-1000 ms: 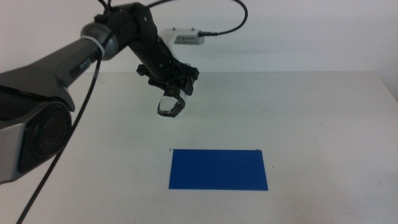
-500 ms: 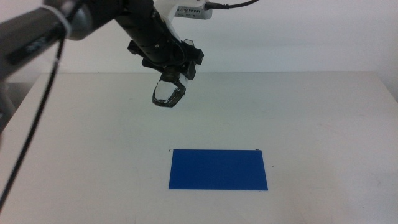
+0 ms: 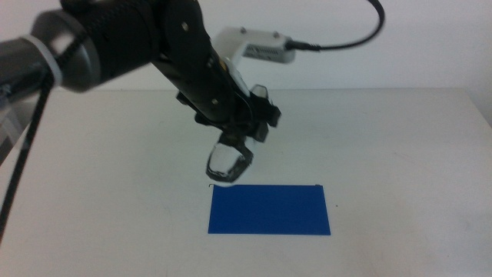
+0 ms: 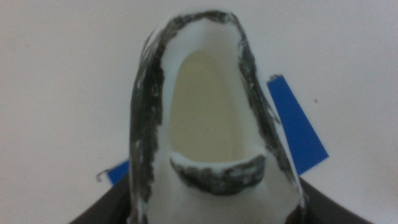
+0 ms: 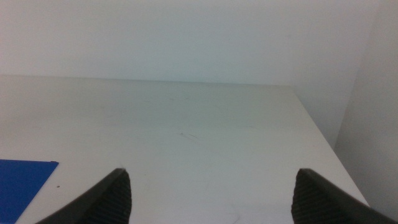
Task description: Use one arm to grab the shoe from the table and place it on the mat.
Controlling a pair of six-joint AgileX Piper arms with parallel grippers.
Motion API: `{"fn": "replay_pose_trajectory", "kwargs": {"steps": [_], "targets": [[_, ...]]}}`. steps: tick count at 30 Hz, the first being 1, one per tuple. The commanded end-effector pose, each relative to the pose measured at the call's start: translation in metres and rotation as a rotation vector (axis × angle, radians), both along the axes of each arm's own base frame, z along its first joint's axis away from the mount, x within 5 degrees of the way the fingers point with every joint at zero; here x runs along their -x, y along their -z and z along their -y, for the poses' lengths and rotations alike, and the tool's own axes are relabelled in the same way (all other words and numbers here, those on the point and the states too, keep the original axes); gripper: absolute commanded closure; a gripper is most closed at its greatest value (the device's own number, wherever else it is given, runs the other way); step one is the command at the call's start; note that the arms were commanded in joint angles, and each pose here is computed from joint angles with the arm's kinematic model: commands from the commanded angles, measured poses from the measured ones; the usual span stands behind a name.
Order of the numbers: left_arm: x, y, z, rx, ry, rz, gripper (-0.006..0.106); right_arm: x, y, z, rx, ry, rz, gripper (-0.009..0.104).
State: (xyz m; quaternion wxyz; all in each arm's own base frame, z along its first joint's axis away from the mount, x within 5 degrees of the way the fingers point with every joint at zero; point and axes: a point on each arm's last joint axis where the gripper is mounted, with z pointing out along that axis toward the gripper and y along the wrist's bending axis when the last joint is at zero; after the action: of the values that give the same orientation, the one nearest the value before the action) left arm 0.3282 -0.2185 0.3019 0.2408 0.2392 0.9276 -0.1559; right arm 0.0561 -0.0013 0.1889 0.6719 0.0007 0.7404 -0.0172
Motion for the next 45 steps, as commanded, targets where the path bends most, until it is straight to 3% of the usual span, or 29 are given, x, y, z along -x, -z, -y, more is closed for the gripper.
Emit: {"fn": "replay_pose_trajectory", "kwargs": {"steps": [1,21,25,38,45], "targets": [[0.010,-0.029,0.006,0.090,-0.002,0.111,0.102,0.002,-0.012,0.000,0.024,0.000,0.108,0.029],[0.015,-0.004,0.029,0.068,0.035,0.069,0.102,0.002,-0.012,0.000,0.024,0.000,0.108,0.029],[0.013,0.006,0.032,0.039,0.068,0.045,0.102,0.002,-0.012,0.000,0.024,0.000,0.108,0.029],[0.011,0.028,0.048,-0.041,0.530,0.185,0.102,0.002,-0.012,0.000,0.024,0.000,0.108,0.029],[0.007,0.048,0.053,-0.159,0.823,0.301,0.102,0.002,-0.012,0.000,0.024,0.000,0.108,0.029]]}}
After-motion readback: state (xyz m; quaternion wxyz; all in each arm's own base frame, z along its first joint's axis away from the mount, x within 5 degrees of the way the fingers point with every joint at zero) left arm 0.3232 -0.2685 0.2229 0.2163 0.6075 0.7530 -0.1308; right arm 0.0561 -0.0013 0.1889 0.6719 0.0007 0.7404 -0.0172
